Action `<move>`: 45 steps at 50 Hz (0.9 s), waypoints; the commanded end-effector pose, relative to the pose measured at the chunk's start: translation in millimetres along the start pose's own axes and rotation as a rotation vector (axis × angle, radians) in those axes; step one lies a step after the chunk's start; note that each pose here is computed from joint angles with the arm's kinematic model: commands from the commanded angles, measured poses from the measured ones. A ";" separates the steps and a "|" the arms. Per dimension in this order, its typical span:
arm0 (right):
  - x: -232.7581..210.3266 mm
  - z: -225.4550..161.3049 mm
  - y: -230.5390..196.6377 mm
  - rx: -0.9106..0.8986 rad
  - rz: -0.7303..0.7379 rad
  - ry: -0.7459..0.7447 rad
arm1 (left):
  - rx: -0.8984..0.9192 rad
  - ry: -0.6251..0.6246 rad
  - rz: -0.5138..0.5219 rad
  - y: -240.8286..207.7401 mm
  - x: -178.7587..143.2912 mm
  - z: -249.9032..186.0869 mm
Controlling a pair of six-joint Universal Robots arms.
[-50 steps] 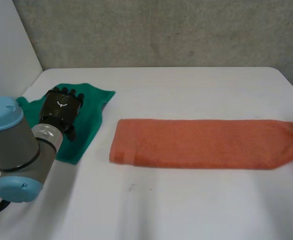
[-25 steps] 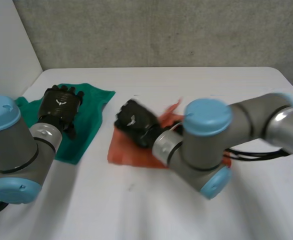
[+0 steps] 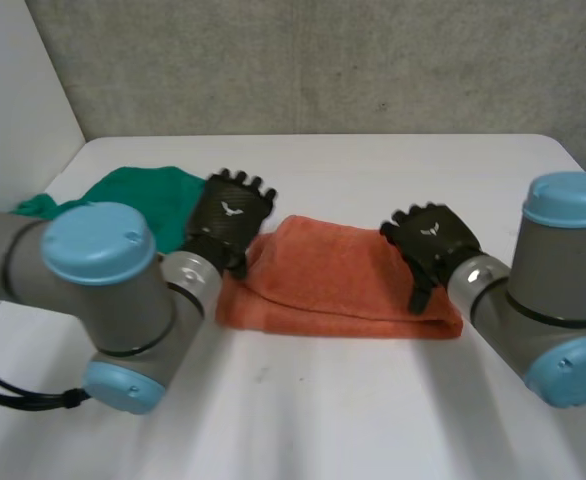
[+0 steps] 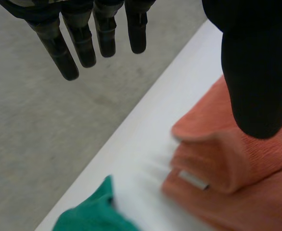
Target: Fold the laundry.
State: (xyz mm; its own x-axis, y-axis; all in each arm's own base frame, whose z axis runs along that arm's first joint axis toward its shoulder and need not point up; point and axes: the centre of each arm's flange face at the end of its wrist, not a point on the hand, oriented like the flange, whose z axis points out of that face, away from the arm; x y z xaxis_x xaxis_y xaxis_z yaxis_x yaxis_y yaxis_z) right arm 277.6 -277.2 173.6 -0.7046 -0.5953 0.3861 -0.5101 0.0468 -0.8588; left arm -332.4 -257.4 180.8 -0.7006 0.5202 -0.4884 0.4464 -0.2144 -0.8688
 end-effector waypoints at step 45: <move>8.7 -12.1 51.8 -0.110 0.062 -0.014 | -0.205 0.033 0.225 31.8 27.5 -9.9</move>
State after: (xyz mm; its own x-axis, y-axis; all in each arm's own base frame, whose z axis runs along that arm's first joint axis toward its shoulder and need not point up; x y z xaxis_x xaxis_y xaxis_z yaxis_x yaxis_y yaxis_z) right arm 240.0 -273.0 137.3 -0.7286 -0.5951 0.3392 -0.5239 0.1651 -0.8356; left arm -339.9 -258.3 130.6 -0.5525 0.5165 -0.6542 0.6803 -0.1742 -0.7120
